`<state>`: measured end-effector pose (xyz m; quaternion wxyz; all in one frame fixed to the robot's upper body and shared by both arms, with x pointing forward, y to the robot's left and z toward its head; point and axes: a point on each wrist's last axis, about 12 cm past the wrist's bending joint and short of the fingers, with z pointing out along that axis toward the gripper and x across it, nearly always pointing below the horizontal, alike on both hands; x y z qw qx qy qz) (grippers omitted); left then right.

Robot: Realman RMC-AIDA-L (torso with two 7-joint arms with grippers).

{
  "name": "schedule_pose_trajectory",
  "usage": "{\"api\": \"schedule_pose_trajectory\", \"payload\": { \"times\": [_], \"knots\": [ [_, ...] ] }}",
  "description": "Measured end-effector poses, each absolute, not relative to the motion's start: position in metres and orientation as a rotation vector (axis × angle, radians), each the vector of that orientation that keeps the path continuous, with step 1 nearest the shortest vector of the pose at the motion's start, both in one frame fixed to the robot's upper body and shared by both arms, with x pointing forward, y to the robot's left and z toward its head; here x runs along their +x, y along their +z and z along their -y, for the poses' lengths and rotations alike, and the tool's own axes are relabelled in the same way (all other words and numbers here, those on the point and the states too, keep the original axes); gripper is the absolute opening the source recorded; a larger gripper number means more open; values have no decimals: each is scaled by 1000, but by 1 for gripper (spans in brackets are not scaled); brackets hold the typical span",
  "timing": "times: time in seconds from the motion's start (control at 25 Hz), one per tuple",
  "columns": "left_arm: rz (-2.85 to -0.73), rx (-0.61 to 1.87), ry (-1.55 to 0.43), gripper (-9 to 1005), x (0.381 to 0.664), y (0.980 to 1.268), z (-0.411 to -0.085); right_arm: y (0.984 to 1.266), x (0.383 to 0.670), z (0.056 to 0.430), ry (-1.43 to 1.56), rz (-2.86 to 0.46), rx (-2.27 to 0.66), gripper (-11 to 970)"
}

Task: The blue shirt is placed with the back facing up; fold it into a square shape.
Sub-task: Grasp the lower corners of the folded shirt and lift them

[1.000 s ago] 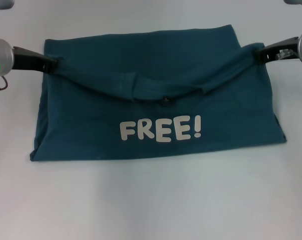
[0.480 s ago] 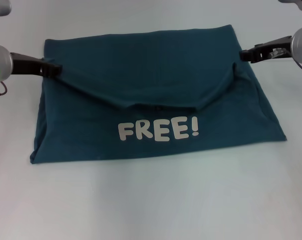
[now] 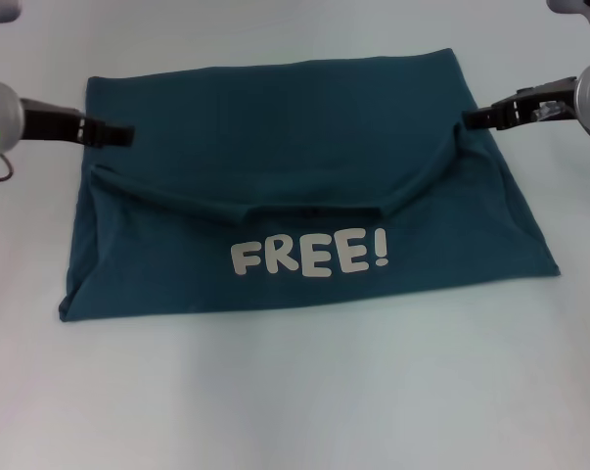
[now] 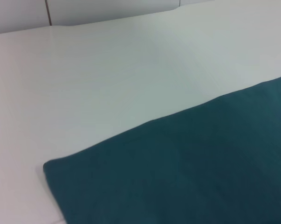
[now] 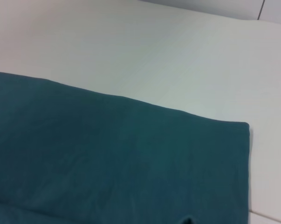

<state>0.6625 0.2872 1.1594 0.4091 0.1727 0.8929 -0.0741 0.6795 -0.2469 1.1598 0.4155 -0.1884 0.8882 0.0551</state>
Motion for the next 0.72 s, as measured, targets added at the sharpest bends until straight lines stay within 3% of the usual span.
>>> {"api": "schedule_pose_trajectory", "payload": {
  "times": [0.16, 0.32, 0.44, 0.72],
  "knots": [
    [-2391, 396, -214, 885, 655, 1162, -298, 1157, 675, 248, 125, -2272, -518, 825],
    [-2548, 319, -212, 915, 641, 1168, -305, 1160, 670, 250, 77, -2307, -577, 931],
    [-2700, 153, -279, 923, 619, 1170, -314, 1163, 668, 252, 58, -2311, -598, 931],
    [-2777, -148, -398, 923, 598, 1163, -328, 1167, 667, 252, 14, -2283, -644, 931]
  ]
}}
